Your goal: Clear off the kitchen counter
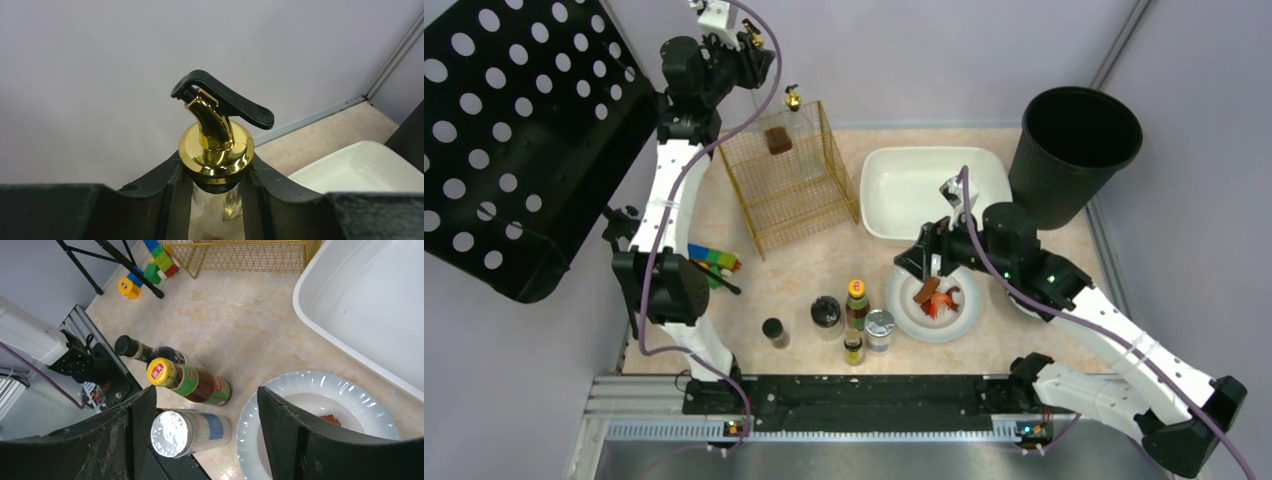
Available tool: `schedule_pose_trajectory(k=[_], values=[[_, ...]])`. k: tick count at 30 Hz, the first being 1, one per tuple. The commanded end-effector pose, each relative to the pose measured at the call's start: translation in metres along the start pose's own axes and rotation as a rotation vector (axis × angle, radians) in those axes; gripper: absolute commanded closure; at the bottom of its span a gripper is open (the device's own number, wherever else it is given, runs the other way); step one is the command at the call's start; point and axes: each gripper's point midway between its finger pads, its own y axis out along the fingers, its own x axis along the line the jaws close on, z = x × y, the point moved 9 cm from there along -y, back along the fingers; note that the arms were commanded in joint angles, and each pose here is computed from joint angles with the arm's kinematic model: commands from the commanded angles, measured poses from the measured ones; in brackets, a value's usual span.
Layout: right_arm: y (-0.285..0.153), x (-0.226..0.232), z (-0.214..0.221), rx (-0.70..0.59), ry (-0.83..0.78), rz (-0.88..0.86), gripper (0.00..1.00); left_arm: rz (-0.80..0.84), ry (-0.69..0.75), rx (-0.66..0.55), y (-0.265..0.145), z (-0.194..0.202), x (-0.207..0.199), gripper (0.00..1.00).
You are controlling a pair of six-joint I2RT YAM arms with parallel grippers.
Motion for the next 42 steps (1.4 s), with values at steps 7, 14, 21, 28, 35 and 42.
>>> schedule_pose_trajectory(k=[7, 14, 21, 28, 35, 42], values=[[0.004, 0.002, -0.005, -0.041, -0.027, -0.033, 0.27, 0.024, 0.212, -0.256, 0.003, -0.061, 0.000, 1.00], [0.006, 0.000, -0.003, -0.036, -0.025, -0.021, 0.27, 0.023, 0.247, -0.211, 0.010, -0.049, 0.007, 1.00], [0.008, 0.000, -0.004, -0.033, -0.023, -0.018, 0.27, 0.017, 0.215, -0.184, 0.005, -0.020, 0.010, 1.00], [0.010, -0.002, -0.002, -0.023, -0.021, -0.009, 0.27, 0.017, 0.160, -0.166, -0.004, 0.009, 0.010, 1.00], [0.009, -0.001, -0.003, -0.026, -0.019, -0.008, 0.27, -0.001, 0.143, -0.150, -0.015, 0.033, 0.008, 1.00], [0.007, 0.000, -0.004, -0.031, -0.021, -0.011, 0.27, -0.009, 0.069, -0.139, -0.027, 0.056, 0.003, 1.00]])
